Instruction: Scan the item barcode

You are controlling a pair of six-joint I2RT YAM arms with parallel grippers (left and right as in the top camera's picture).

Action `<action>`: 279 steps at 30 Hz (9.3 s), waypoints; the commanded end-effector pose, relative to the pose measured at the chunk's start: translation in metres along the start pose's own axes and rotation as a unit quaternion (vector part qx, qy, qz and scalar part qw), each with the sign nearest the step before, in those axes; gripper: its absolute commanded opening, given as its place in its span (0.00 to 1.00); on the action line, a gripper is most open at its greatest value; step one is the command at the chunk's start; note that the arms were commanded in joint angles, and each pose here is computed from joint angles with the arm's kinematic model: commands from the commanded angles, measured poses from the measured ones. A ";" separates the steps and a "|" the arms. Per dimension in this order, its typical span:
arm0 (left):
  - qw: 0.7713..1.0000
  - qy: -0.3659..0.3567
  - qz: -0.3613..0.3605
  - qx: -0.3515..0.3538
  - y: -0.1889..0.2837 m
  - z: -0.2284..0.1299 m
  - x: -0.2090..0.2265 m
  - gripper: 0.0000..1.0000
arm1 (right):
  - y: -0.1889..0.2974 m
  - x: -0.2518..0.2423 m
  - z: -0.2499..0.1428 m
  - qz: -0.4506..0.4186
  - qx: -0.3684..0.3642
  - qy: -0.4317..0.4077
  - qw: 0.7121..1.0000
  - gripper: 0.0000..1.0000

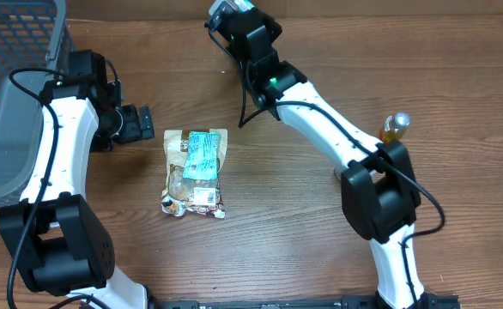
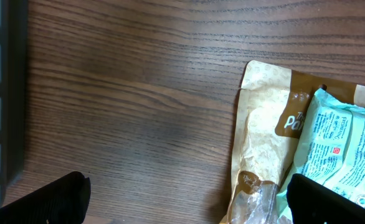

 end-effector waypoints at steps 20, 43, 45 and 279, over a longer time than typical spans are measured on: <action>1.000 -0.002 -0.004 -0.003 0.000 0.006 0.000 0.99 | -0.066 0.026 -0.051 -0.035 0.000 0.004 0.999 0.04; 1.000 -0.002 -0.004 -0.003 0.000 0.006 0.000 1.00 | -0.065 0.021 -0.047 -0.048 -0.003 0.029 0.998 0.04; 1.000 -0.002 -0.004 -0.003 0.000 0.006 0.000 1.00 | -0.056 0.007 -0.038 -0.053 -0.010 0.002 0.999 0.04; 1.000 -0.002 -0.004 -0.003 0.000 0.005 -0.001 0.99 | 0.152 0.184 -0.155 0.267 0.442 -0.320 0.794 0.32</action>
Point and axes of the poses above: each gripper's point midway between its finger pads, its own y axis back along the fingers, its own x axis along the line the jaws close on, z = x × y, the point moved 4 cm from there along y, back along the fingers, and after that the axes turned 4 degrees about y, right-handed, at the moved point
